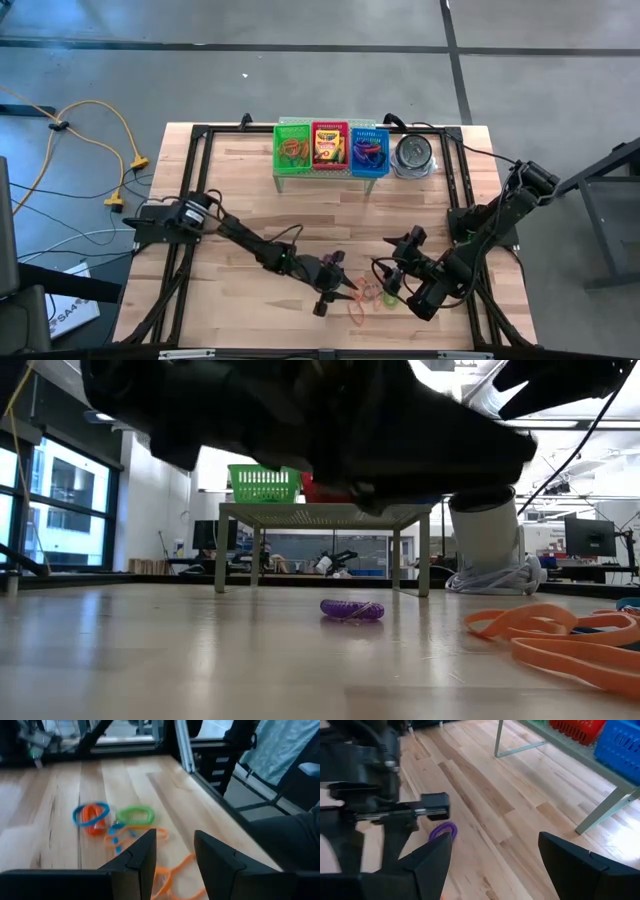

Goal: Pick & Place Office Desk Supplies
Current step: Put the orange rubber band into the green bin on the shelf

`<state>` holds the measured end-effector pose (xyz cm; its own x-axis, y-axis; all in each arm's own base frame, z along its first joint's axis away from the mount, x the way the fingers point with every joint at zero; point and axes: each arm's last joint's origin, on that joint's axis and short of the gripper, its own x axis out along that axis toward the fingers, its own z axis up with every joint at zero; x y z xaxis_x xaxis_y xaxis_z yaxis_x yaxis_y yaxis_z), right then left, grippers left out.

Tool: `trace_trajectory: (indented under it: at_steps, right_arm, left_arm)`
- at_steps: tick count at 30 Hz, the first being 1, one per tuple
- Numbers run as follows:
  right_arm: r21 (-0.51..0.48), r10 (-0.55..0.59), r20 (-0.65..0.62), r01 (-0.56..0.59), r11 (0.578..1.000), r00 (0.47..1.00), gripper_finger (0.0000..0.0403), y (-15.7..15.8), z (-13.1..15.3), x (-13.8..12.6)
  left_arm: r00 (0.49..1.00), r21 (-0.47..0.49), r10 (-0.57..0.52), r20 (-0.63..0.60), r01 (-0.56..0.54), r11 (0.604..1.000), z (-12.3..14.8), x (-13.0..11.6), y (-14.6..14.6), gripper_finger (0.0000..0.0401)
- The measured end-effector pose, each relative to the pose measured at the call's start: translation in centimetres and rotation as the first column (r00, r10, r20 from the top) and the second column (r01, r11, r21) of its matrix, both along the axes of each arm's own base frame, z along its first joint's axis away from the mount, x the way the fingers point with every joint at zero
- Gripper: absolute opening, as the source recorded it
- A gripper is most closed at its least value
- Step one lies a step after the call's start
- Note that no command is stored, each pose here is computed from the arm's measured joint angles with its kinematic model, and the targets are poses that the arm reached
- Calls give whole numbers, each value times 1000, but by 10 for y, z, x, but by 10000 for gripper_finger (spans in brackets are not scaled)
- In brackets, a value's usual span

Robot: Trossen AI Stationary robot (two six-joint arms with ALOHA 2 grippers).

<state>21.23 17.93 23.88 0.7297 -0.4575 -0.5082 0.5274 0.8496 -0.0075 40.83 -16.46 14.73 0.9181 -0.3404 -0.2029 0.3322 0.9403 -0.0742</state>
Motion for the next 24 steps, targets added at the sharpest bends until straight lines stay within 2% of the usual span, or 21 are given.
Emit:
trace_trajectory:
  at_steps: [5,12,16,21,24]
  right_arm:
    - [10,9,-12,-9,1000,1000,288,1,0,-1]
    - [66,-8,-6,8,998,1000,287,1,-1,-1]
    - [93,-8,-9,8,996,1000,287,2,-1,-1]
    - [99,-9,6,8,995,1000,288,3,0,0]
    - [94,-6,5,6,996,1000,287,3,-1,0]
  left_arm:
    - [999,-46,26,-45,-28,999,-3,1,5,127]
    - [990,-32,41,-138,-46,998,-12,-2,2,127]
    - [978,43,33,-206,-25,999,-22,-10,-9,127]
    - [988,222,98,-122,-69,973,-30,-15,-24,127]
    - [992,302,100,-82,-71,951,-30,-17,-29,127]
